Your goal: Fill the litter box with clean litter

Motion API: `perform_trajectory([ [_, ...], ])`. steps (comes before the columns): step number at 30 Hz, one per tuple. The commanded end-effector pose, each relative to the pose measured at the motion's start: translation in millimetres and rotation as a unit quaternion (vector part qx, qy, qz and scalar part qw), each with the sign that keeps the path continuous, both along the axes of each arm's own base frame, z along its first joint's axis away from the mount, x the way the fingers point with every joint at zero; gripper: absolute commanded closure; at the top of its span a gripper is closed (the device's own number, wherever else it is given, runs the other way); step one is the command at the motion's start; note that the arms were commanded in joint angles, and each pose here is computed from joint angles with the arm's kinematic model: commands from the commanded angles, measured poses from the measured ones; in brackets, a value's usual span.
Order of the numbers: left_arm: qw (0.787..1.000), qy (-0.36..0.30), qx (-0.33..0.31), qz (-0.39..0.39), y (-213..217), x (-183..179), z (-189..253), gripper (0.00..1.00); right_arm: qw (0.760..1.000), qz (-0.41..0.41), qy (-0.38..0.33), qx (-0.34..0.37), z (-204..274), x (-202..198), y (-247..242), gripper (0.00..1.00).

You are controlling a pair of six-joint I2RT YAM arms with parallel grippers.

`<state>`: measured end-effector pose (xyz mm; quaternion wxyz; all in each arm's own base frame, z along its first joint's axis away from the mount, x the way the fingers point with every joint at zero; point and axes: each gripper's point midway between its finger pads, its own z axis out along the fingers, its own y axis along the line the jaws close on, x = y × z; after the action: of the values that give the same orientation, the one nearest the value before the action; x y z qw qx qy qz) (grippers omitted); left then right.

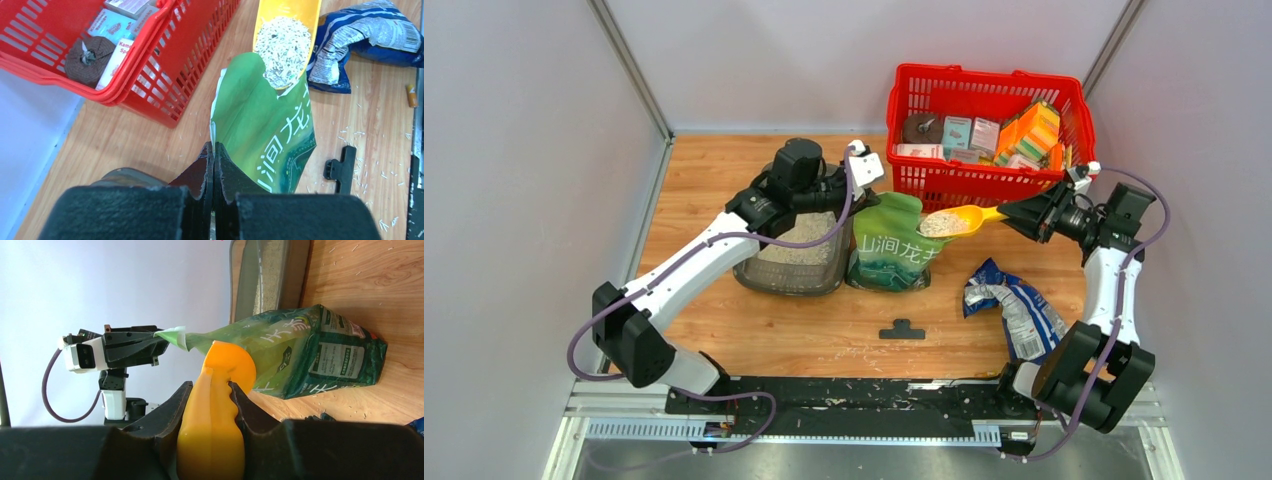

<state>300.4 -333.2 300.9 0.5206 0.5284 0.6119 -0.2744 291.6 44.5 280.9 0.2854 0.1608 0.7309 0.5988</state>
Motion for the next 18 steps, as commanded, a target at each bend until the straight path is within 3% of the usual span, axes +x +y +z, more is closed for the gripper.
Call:
perform_trajectory([
  [1,0.996,-0.076,-0.042,0.032,0,28,53,1.00,0.999,0.014,-0.029,0.005,25,-3,-2,1.00],
  [18,0.998,-0.047,-0.030,0.036,-12,43,29,1.00,0.999,0.034,-0.030,0.027,36,-9,-3,1.00],
])
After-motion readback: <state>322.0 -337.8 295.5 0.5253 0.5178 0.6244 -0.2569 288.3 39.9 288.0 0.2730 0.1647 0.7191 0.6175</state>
